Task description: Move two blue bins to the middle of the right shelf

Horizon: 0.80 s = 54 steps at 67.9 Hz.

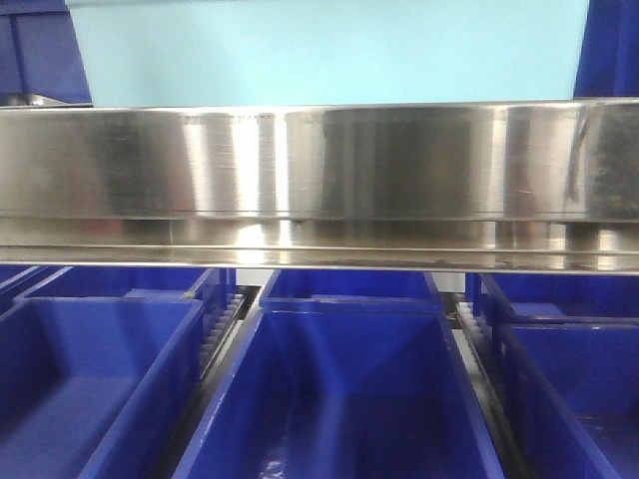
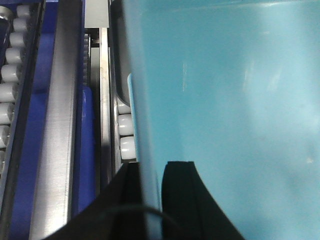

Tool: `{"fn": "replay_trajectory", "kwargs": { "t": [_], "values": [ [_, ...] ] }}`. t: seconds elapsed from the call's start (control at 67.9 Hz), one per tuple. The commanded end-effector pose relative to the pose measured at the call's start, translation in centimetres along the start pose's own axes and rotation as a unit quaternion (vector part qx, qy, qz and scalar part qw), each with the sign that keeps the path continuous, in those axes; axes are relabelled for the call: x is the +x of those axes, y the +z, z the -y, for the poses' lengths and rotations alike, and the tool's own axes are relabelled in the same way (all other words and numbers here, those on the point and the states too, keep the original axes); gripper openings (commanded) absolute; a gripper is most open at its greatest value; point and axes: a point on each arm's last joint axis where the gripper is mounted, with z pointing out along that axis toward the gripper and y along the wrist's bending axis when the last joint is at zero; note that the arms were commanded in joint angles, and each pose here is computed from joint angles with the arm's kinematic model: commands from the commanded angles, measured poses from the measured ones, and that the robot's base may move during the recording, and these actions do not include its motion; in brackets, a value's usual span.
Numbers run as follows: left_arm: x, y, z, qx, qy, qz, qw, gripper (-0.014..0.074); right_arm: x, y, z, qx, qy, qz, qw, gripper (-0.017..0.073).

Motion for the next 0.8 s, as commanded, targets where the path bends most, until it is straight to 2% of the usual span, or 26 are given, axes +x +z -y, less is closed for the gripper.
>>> {"fn": "replay_trajectory", "kwargs": {
  "t": [0.0, 0.088, 0.162, 0.265, 0.324, 0.398, 0.457, 0.53, 0.781],
  "values": [
    [0.1, -0.5, 0.1, 0.003, -0.001, -0.008, 1.000, -0.0102, -0.3, -0.5, 0.2, 0.007, -0.012, 0.014, 1.000, -0.0153],
    [0.2, -0.5, 0.1, 0.002, -0.001, -0.010, 1.000, -0.0027, -0.3, -0.4, 0.2, 0.007, -0.012, 0.010, 1.000, -0.0141],
    [0.2, -0.5, 0.1, 0.002, -0.001, -0.012, 1.000, 0.0090, -0.2, -0.4, 0.2, 0.007, -0.012, 0.008, 1.000, -0.0068],
    [0.2, -0.5, 0.1, 0.001, -0.001, -0.015, 1.000, 0.0284, -0.1, -0.4, 0.2, 0.008, -0.012, 0.002, 1.000, 0.0110],
    [0.2, -0.5, 0.1, 0.001, -0.001, -0.015, 1.000, 0.0410, -0.1, -0.4, 0.2, 0.008, -0.012, 0.002, 1.000, 0.0261],
    [0.2, -0.5, 0.0, 0.001, 0.000, -0.015, 1.000, 0.0522, -0.1, -0.4, 0.2, 0.011, -0.014, 0.003, 1.000, 0.0417],
    [0.3, -0.5, 0.0, 0.000, 0.000, -0.017, 1.000, 0.0582, -0.1, -0.4, 0.3, 0.013, -0.015, 0.001, 1.000, 0.0498],
    [0.3, -1.0, -0.1, -0.003, 0.001, -0.012, 1.000, 0.0605, 0.0, -0.8, 0.3, 0.014, -0.015, -0.004, 1.000, 0.0544],
    [0.0, -3.0, -0.9, -0.040, 0.017, 0.016, 0.999, 0.0601, 0.7, -2.6, 0.4, 0.018, -0.010, -0.034, 0.999, 0.0538]
  ]
}}
